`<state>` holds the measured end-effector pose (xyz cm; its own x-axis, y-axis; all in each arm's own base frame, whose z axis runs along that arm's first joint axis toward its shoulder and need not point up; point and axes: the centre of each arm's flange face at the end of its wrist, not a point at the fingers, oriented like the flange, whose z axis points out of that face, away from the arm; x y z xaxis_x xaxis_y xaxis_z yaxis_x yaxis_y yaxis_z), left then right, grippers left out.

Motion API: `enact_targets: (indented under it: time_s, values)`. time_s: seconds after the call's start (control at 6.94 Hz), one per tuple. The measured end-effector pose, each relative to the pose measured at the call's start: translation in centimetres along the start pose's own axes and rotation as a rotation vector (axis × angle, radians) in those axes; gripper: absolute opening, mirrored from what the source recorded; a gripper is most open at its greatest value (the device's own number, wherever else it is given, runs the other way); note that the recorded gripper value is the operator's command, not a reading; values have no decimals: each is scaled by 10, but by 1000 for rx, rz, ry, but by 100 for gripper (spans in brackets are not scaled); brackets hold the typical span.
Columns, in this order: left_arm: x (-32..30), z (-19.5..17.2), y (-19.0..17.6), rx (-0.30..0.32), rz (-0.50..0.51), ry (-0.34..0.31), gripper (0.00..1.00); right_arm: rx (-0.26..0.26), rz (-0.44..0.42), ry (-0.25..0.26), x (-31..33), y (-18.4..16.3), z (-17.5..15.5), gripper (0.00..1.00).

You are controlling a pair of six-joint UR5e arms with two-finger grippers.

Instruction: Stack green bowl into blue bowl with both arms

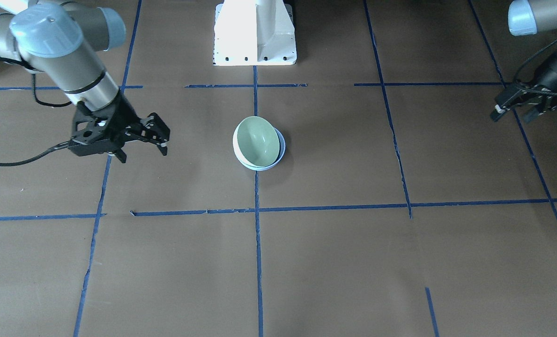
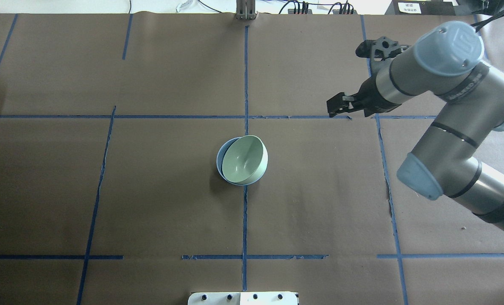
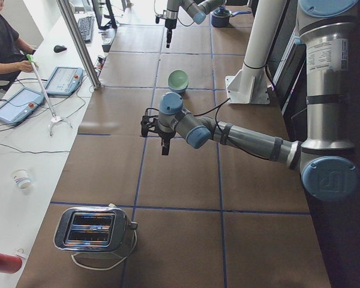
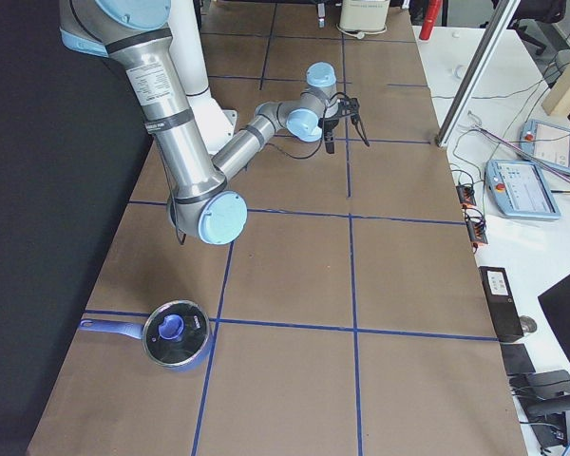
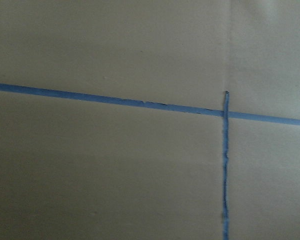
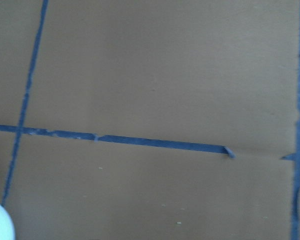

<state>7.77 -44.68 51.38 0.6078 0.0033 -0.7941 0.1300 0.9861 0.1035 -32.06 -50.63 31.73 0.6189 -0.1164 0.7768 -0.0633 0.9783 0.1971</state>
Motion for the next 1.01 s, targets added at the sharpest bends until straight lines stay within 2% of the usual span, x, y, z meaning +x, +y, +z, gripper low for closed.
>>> enact_targets:
  time_s: [0.29,0.43,0.72,1.01]
  values:
    - [-70,-24,3,-63,96,-95,100,-53,-64,35,116,-4,-25,100]
    - [-104,-33,6,-100,139,-121,100,-76,-78,42,171,3,-36,100]
    - [-162,-39,16,-144,185,-134,100,-108,-69,46,274,27,-58,100]
    - [-191,-30,27,-175,166,-143,100,-110,-30,54,324,48,-71,100]
